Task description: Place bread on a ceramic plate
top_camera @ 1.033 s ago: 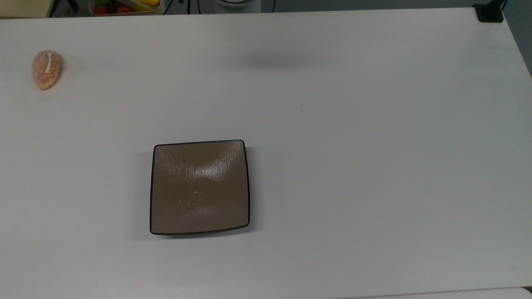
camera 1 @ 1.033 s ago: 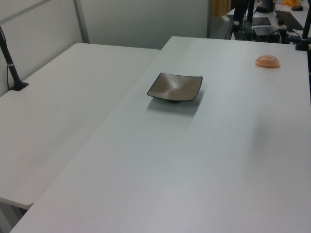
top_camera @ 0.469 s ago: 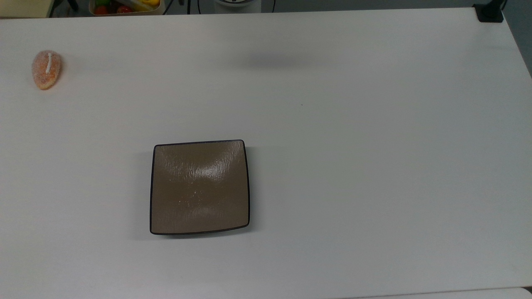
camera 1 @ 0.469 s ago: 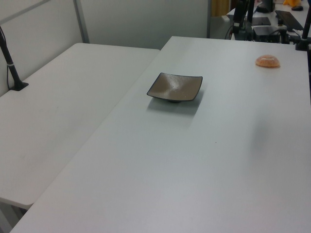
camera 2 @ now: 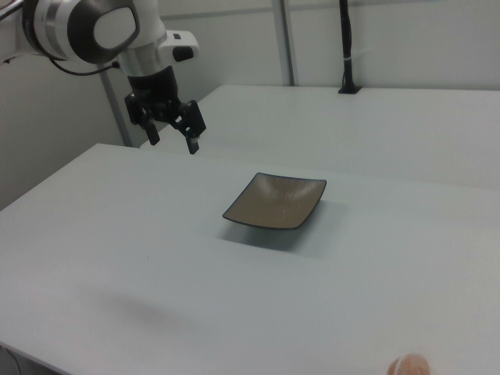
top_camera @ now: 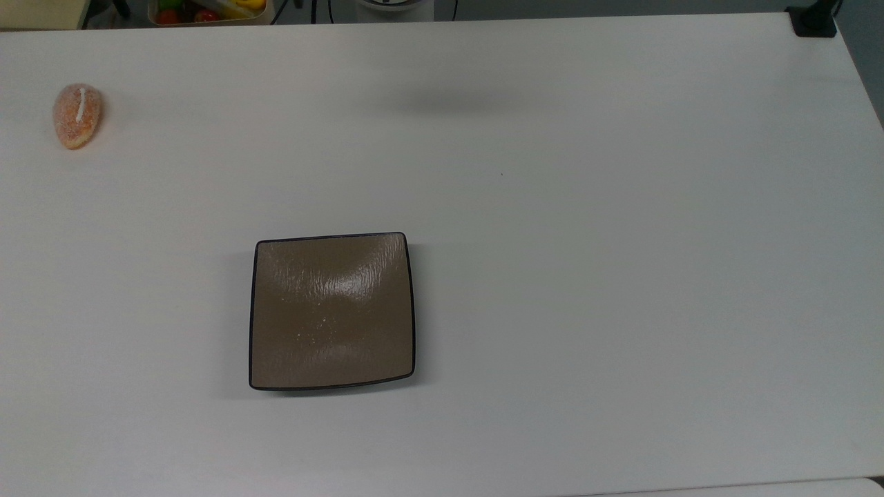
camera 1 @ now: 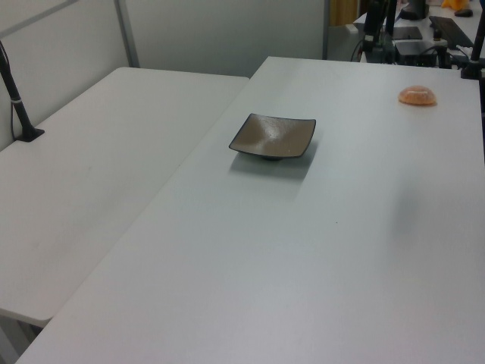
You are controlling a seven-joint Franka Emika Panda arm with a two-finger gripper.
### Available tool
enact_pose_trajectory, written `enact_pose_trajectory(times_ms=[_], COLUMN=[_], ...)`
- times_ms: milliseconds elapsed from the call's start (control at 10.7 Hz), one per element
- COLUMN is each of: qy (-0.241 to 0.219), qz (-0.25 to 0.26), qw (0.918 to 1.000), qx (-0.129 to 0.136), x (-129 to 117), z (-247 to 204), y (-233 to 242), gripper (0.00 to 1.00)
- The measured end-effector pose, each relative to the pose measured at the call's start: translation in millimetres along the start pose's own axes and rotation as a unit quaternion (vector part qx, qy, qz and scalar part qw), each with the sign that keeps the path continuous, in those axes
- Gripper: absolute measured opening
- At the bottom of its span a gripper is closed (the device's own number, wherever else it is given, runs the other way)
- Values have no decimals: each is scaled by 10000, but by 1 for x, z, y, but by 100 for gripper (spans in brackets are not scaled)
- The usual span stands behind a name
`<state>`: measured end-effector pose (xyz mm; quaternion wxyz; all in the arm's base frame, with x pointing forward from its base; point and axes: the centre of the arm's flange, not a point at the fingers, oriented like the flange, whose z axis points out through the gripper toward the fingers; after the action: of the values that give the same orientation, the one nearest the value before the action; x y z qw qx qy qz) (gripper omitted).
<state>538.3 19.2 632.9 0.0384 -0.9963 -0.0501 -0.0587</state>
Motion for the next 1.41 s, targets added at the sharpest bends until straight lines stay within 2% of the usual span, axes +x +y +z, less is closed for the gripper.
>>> enact_pose_trajectory(times_ms=[282, 469, 657, 939, 1127, 1408], qy=[-65, -225, -304, -478, -389, -268], qz=[-249, -685, -889, -876, -700, -530], qw=[9997, 9974, 9956, 9948, 9963, 9964], qx=[-22, -9, -52, -196, -322, -599], x=[-5, -16, -25, -32, -38, -60], z=[-2, -5, -3, 20, 38, 70], y=[30, 70, 113, 183, 241, 322], gripper=[100, 100, 100, 100, 100, 100])
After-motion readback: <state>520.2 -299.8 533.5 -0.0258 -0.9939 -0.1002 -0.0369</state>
